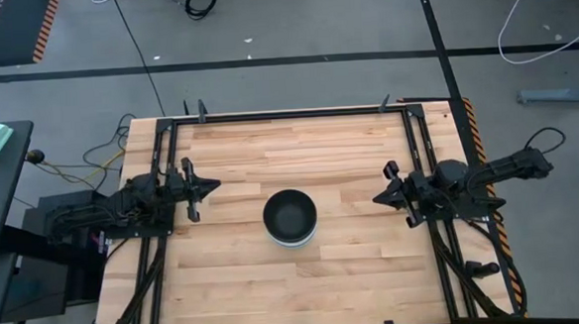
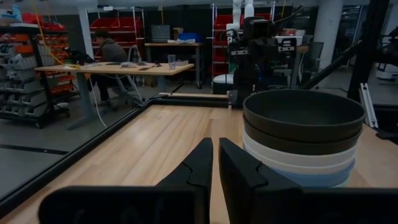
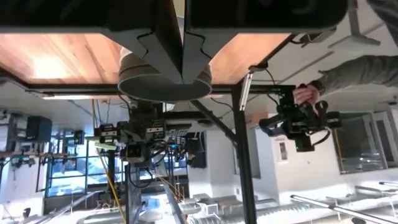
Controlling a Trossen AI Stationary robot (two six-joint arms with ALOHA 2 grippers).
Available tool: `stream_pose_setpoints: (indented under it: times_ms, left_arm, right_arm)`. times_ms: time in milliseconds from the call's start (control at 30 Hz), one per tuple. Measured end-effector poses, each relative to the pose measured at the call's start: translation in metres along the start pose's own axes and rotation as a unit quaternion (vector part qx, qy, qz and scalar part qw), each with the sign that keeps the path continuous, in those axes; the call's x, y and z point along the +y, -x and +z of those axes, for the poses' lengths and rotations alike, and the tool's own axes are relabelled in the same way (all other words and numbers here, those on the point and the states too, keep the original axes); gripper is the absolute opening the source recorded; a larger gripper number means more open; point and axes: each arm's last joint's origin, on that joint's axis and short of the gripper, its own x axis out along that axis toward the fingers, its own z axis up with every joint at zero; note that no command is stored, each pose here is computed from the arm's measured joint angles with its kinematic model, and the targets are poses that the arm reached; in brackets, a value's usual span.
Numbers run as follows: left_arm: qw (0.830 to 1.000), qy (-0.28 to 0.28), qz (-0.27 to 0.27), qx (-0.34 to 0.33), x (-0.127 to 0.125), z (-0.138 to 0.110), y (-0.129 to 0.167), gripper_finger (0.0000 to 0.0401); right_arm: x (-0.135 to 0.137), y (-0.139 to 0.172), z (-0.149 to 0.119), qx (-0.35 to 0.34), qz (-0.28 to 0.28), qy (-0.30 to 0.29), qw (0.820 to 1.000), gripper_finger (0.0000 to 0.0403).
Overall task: Nest bowls inside each other
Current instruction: Return to Home Position
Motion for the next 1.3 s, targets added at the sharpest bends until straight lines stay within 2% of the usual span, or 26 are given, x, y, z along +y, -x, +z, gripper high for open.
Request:
stream_pose_setpoints:
  times_ms: [200,633,900,1000,1300]
  left_arm:
    - [1.0,-0.003,0.0,0.001,0.0,0.0,0.0,0.0025]
    - [1.0,-0.008,0.0,0.009,0.0,-0.002,0.0,0.0036]
    - [1.0,-0.023,0.0,0.01,0.0,-0.002,0.0,0.0024]
    - [0.999,-0.039,0.0,0.009,0.0,-0.002,0.0,0.0024]
    - [0.999,-0.038,0.001,-0.001,0.0,0.0,0.0,0.0036]
  right_arm:
    - [0.0,0.0,-0.001,0.003,0.0,0.018,1.0,0.0017]
    - [-0.001,0.001,-0.015,0.076,-0.002,0.032,0.997,0.0017]
    - [-0.001,0.003,-0.024,0.124,-0.004,0.029,0.992,0.0017]
    - [-0.002,0.003,-0.024,0.127,-0.004,0.028,0.991,0.0017]
    - [-0.002,0.004,-0.026,0.138,-0.003,0.04,0.99,0.0017]
